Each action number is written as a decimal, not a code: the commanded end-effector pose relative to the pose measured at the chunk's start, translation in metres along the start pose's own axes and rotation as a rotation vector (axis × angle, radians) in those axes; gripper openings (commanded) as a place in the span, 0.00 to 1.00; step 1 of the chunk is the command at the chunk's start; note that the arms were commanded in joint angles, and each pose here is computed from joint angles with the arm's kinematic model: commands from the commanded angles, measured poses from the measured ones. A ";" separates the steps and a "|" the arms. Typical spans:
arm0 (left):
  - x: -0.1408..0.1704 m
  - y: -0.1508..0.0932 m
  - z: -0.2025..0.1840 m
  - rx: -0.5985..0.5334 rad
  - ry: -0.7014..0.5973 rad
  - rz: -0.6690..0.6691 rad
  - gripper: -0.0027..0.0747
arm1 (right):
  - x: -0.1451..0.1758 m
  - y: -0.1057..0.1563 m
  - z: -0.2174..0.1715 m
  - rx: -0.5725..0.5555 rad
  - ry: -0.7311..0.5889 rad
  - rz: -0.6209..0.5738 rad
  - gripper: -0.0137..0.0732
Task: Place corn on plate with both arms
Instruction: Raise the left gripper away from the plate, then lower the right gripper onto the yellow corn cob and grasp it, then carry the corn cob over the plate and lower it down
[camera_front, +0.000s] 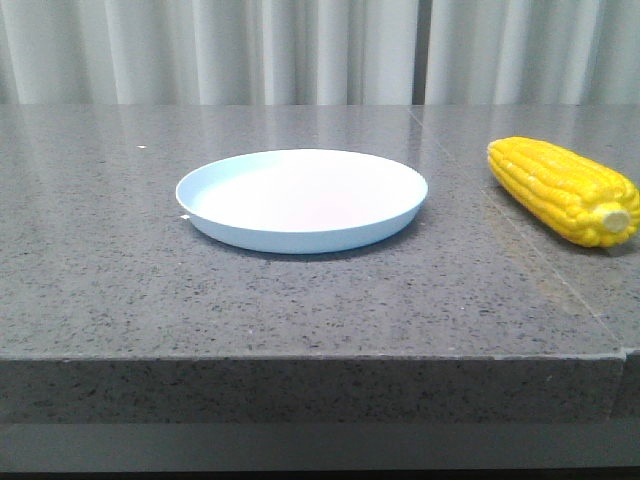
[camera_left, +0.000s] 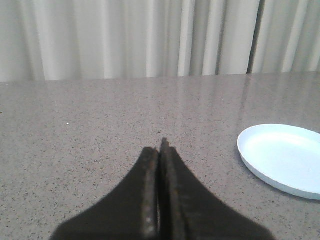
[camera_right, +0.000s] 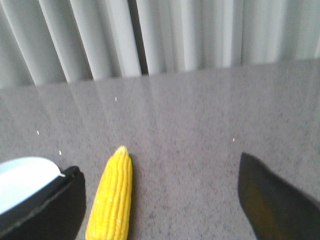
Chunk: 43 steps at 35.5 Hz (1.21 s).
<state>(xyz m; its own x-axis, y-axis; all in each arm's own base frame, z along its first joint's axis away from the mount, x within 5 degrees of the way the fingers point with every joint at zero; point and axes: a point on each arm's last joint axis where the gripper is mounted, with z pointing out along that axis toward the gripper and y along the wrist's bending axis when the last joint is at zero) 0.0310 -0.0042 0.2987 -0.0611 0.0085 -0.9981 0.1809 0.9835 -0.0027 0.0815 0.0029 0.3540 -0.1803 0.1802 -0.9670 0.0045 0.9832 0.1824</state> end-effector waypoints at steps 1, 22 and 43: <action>-0.015 0.000 -0.003 0.004 -0.115 -0.006 0.01 | -0.021 0.002 0.023 0.011 0.043 -0.008 0.90; -0.015 0.000 -0.003 0.004 -0.113 -0.006 0.01 | -0.007 0.042 0.182 -0.111 0.546 0.063 0.90; -0.015 0.000 -0.003 0.004 -0.113 -0.006 0.01 | 0.037 0.052 0.235 -0.100 0.859 0.041 0.59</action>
<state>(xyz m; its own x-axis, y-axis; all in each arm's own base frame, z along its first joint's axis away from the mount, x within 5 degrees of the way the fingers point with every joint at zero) 0.0296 -0.0038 0.2989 -0.0490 0.0078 -0.9988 0.1803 0.9836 -0.0011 0.3067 0.0676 0.2629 -0.9015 0.0815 -0.4249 -0.0300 0.9679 0.2494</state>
